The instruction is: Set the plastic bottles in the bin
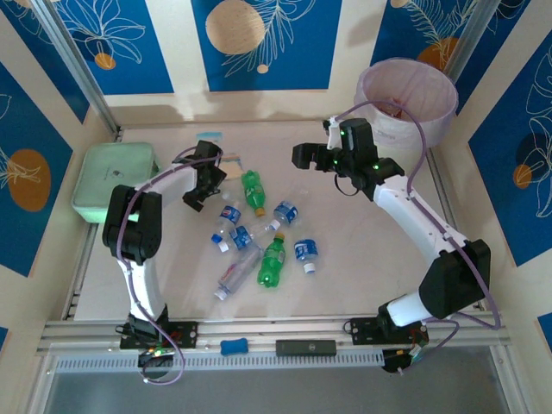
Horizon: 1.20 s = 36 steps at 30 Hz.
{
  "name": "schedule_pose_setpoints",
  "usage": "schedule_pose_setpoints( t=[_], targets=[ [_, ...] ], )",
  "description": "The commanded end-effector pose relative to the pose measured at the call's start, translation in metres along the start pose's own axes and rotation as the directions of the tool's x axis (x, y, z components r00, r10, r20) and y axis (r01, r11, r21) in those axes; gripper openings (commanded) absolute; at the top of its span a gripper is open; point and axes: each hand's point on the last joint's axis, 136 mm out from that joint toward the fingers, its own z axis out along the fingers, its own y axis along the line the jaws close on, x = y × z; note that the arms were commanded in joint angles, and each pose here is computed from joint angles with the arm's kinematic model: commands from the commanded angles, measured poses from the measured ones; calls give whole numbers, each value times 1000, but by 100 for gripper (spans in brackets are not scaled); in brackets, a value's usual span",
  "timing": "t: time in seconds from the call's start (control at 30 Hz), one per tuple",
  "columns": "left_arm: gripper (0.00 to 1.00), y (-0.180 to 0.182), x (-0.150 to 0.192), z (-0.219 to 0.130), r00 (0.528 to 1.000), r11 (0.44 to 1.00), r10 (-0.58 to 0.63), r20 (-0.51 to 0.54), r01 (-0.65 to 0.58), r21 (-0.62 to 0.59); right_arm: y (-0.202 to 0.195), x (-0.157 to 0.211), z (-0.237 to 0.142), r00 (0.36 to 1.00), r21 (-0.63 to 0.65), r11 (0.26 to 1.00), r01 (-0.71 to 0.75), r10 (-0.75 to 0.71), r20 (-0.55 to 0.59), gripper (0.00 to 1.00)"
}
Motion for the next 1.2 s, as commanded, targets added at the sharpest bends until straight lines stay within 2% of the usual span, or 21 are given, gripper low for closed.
schedule_pose_setpoints(
  t=[0.0, 0.17, 0.43, 0.57, 0.7, 0.77, 1.03, 1.17],
  targets=[
    [96, 16, -10, 7, 999, 997, -45, 20, 46, -67, 0, -4, -8, 999, 6, 1000, 22, -22, 24, 99],
    [87, 19, -12, 7, 999, 996, -41, 28, 43, -73, 1, -3, -8, 1000, 2, 1000, 16, -16, 22, 99],
    [66, 33, -6, 13, 999, 993, -40, 16, 41, -112, 3, -3, -6, 1000, -4, 1000, 13, -13, 20, 99],
    [63, 37, -5, 15, 999, 992, -36, 11, 37, -124, 3, -3, -6, 1000, -4, 1000, 11, -11, 19, 99],
    [49, 38, -6, 13, 1000, 993, -11, 13, 13, -121, 5, -4, -6, 1000, -10, 1000, 11, -11, 20, 99],
    [46, 38, -8, 9, 1000, 994, 9, 23, -7, -112, 5, -3, -5, 1000, -14, 1000, 8, -8, 16, 99],
    [45, 25, -32, -32, 984, 994, 105, 141, -107, 4, 11, -5, -1, 1000, -43, 999, -6, 6, 12, 99],
    [45, 3, -37, -61, 956, 958, 188, 224, -229, 175, 19, -8, 1, 1000, -77, 997, -11, 12, 13, 99]
  ],
)
